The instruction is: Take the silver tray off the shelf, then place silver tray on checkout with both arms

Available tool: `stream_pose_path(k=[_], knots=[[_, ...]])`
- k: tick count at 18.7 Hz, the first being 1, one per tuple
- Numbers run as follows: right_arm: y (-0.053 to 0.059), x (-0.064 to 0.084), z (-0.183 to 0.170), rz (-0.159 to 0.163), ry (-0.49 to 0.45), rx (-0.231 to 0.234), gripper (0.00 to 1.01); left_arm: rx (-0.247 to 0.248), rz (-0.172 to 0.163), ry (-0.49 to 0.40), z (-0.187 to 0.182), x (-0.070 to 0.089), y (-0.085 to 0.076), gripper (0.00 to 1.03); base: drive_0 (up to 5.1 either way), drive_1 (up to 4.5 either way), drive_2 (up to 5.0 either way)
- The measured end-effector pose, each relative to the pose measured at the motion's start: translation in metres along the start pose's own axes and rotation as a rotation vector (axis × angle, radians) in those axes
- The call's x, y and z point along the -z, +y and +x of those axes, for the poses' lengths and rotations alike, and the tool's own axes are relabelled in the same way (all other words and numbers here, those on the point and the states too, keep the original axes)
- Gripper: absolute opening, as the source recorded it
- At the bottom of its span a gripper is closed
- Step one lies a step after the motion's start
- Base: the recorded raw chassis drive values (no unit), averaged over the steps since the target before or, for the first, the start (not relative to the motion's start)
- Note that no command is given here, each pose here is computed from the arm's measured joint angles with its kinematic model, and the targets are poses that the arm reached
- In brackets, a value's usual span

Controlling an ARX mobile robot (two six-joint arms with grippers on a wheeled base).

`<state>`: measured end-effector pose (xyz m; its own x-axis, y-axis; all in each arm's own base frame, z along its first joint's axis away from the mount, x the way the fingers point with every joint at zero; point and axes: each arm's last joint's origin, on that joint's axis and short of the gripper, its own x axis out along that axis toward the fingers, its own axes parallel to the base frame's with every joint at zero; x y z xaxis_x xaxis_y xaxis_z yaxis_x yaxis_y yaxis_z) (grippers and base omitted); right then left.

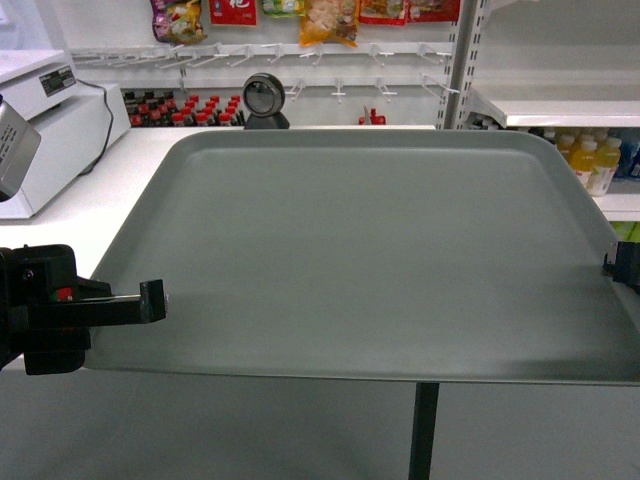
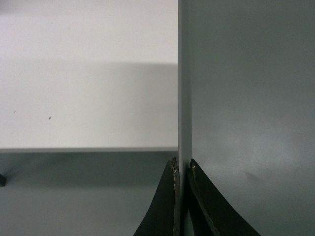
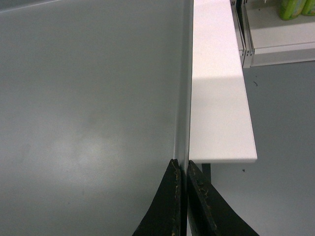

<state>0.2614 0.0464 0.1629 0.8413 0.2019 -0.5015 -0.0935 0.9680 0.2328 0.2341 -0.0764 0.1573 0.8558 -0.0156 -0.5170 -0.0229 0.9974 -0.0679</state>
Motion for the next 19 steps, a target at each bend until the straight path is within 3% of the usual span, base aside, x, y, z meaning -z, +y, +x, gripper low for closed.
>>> stream_pose_path(k=[16,19], knots=[[0.0001,0.0,0.0,-0.001,0.0,0.0,0.02,-0.001,0.001,0.002,0.0,0.0003,0.0,0.03,-0.1,3.9,-4.1],[-0.0001,0.0,0.0003,0.0,0.001,0.001,0.02,0.002,0.0,0.0,0.0006,0.0002,-0.0004,0.03,-0.1,0.32,-0.4]])
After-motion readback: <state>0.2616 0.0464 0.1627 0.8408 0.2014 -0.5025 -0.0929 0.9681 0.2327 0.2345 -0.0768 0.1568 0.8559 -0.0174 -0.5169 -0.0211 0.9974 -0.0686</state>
